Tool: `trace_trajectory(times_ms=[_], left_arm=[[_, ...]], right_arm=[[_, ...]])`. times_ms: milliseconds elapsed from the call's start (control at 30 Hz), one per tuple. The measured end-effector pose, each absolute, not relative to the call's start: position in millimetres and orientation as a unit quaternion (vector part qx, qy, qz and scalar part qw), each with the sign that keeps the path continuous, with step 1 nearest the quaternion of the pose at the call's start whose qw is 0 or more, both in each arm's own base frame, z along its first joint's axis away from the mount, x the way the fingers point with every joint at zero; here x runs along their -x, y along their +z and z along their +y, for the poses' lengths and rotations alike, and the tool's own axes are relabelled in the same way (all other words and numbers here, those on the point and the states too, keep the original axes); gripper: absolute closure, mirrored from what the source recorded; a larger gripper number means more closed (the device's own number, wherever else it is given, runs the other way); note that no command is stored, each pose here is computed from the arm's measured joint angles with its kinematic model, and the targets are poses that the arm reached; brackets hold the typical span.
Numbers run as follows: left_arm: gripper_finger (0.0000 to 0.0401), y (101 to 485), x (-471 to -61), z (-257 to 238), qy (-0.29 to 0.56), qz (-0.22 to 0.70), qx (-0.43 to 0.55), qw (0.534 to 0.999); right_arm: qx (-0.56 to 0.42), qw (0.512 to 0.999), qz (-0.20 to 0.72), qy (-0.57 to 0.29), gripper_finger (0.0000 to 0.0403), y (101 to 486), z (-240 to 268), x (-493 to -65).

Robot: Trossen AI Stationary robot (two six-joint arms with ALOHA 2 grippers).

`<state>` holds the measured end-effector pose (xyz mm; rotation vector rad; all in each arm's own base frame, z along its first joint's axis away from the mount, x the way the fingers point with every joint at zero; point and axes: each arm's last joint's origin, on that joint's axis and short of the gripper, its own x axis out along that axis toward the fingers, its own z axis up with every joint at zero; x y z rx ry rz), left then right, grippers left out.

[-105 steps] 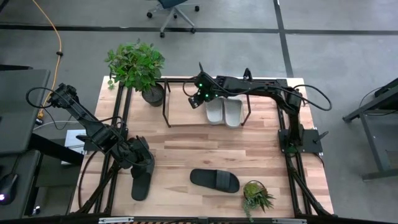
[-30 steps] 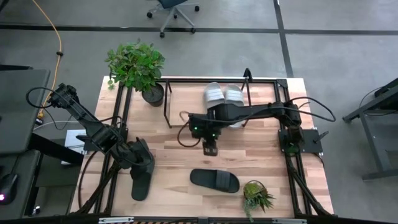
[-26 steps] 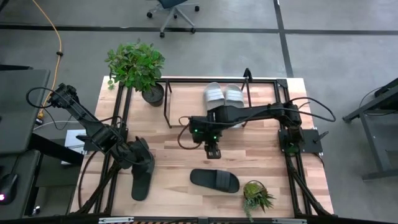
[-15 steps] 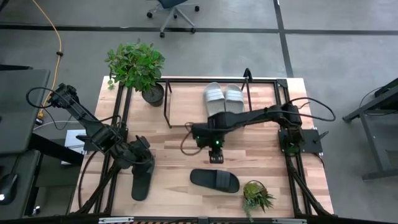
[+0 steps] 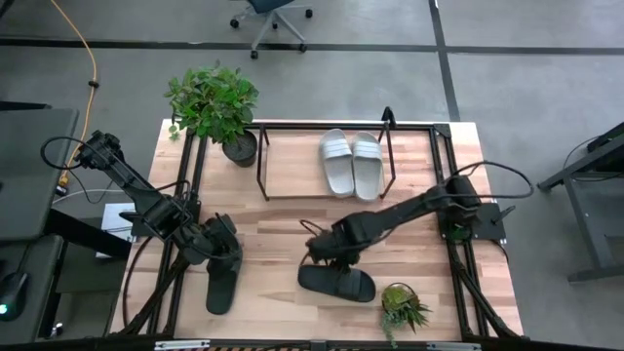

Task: Pick and place slides into the shelf
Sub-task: Put the right black slipper on the shelf

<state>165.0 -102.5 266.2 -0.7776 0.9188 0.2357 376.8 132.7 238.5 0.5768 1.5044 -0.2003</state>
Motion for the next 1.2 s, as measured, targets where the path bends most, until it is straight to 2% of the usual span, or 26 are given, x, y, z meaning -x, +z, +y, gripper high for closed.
trace_trajectory(times_ms=[167,267,567,767,967,1200], left_arm=[[0.0396,266,-165,-102,0.115,0.424,0.355,0.825],[0.0396,266,-165,-102,0.114,0.424,0.355,0.825],[0.0396,266,-165,-102,0.105,0.427,0.336,0.833],[0.0396,266,-165,-102,0.103,0.427,0.334,0.834],[0.0396,266,-165,-102,0.103,0.43,0.332,0.834],[0.0396,266,-165,-102,0.1,0.433,0.323,0.836]], right_arm=[[-0.308,0.695,0.621,-0.189,0.0238,253,151,-364],[-0.348,0.68,0.608,-0.218,0.0238,257,158,-359],[-0.403,0.646,0.606,-0.23,0.0238,258,148,-365],[-0.427,0.664,0.581,-0.2,0.0238,267,141,-380],[-0.391,0.681,0.585,-0.203,0.0238,281,143,-397],[-0.314,0.642,0.665,-0.217,0.0238,269,151,-415]])
